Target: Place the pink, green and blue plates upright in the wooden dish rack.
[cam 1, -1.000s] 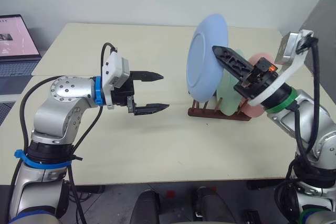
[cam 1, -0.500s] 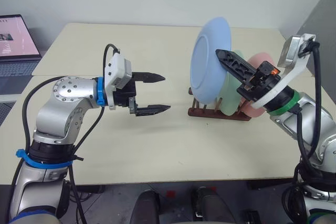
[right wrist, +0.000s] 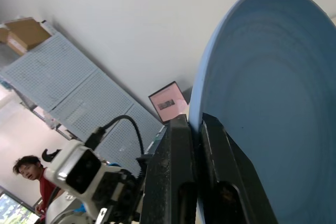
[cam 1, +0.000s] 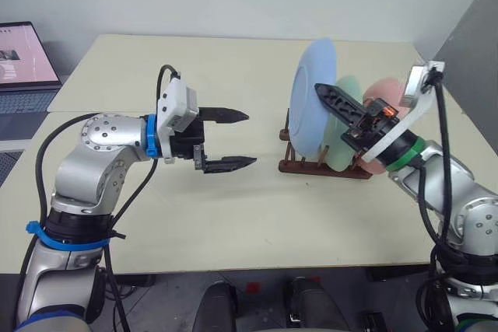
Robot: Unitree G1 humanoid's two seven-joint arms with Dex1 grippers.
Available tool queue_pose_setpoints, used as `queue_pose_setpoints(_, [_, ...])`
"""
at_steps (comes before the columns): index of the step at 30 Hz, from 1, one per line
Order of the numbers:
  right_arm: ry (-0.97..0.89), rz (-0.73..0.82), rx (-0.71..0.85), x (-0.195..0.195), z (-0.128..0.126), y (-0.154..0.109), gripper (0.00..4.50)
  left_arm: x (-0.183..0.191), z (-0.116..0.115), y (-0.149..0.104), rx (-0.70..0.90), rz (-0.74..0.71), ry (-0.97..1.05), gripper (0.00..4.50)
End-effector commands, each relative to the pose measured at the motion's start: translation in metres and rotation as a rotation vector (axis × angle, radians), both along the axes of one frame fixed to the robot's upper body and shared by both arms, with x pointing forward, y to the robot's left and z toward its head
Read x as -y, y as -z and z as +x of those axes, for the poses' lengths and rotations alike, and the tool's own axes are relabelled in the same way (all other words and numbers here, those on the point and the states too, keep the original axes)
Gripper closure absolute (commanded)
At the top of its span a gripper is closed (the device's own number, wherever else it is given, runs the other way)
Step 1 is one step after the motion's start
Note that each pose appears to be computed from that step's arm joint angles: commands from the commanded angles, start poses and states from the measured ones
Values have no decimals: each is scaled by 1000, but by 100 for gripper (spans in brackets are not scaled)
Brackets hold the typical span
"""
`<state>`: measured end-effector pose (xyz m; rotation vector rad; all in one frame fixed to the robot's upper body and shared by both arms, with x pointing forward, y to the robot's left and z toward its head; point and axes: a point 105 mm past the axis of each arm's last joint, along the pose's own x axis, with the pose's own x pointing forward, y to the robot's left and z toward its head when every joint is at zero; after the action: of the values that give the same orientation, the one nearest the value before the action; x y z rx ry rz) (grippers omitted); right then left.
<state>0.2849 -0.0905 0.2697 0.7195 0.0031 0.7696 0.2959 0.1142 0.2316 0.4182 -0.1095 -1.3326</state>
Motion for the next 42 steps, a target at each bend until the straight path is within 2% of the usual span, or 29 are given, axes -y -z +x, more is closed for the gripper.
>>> queue_pose_setpoints(1, [25,17,44,-1,3,-13,450,3,-4,-19,48,-46,19,2])
queue_pose_setpoints(10, [69,-29,-8,0,15,-2,450,3,-3,-18,48,-50,10,2])
queue_pose_setpoints(14, [92,-76,15,3,17,-2,338,2,-2,-17,49,-50,5,0])
queue_pose_setpoints(23, [120,-220,202,7,9,-33,14,1,0,-16,52,-48,0,0])
queue_pose_setpoints(24, [128,-243,227,9,8,-38,3,1,0,-16,51,-48,0,0])
queue_pose_setpoints(27, [133,-352,311,18,3,-50,3,0,0,-16,49,-44,1,0])
queue_pose_setpoints(30, [84,-486,383,27,-7,-51,3,-2,0,-14,49,-31,1,0])
queue_pose_setpoints(35, [37,-861,453,67,-24,-35,3,-12,1,-5,68,44,-37,0])
queue_pose_setpoints(42, [-60,-1333,373,141,-46,-24,3,-54,0,14,58,219,-183,0])
